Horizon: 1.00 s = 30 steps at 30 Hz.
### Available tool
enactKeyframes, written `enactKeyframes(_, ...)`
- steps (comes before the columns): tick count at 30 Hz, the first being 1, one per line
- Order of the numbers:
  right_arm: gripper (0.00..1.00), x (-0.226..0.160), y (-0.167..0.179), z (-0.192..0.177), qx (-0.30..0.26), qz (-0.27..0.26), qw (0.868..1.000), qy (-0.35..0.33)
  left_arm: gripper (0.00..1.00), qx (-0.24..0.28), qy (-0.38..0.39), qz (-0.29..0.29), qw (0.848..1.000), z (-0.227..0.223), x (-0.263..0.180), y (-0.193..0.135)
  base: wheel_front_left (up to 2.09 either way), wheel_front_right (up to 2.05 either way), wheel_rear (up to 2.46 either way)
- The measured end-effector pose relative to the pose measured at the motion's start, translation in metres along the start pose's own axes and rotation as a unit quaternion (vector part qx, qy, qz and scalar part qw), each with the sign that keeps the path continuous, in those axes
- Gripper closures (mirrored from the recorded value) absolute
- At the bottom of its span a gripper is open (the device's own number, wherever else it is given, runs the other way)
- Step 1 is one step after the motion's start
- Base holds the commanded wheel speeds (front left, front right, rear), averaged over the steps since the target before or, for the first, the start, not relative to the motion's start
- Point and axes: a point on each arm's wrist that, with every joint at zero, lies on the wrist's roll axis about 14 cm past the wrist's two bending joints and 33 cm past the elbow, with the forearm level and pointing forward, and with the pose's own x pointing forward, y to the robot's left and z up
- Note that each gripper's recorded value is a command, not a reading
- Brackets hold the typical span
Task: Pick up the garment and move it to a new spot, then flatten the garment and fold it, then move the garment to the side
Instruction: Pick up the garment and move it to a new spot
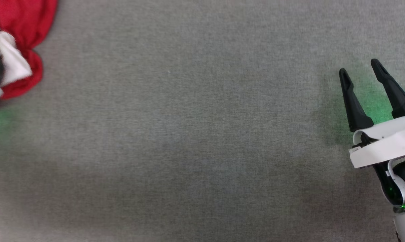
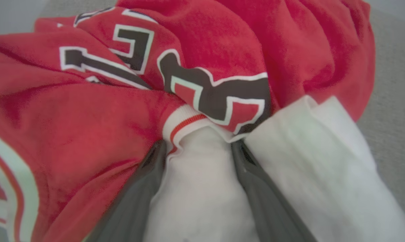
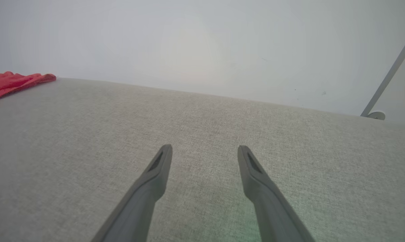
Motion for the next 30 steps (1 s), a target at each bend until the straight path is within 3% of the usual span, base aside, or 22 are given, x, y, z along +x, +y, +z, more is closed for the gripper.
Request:
enactKeyframes(11, 0.00, 0.003, -0.014, -0.012, -0.010, -0.014, 1.000, 0.019, 0.00, 0.012, 0.079, 0.003, 0.997, -0.021, 0.030, -0.010, 0.00, 0.00, 0.00)
enactKeyframes(12, 0.00, 0.003, -0.014, -0.010, -0.011, -0.014, 1.000, 0.018, 0.79, 0.018, 0.076, 0.004, 0.997, -0.019, 0.029, -0.010, 0.00, 0.00, 0.00)
enactKeyframes(13, 0.00, 0.003, -0.014, -0.009, -0.011, -0.015, 1.000, 0.016, 1.00, 0.026, 0.068, 0.005, 0.997, -0.017, 0.028, -0.009, 0.00, 0.00, 0.00)
enactKeyframes(23, 0.00, -0.008, -0.004, 0.007, 0.008, -0.019, 1.000, -0.009, 1.00, 0.061, -0.051, -0.007, 0.997, 0.033, -0.003, -0.020, 0.00, 0.00, 0.00)
enactKeyframes(30, 0.00, -0.020, 0.008, 0.027, 0.019, -0.017, 0.999, -0.032, 1.00, 0.086, -0.169, -0.013, 0.982, 0.102, -0.060, -0.019, 0.00, 0.00, 0.00)
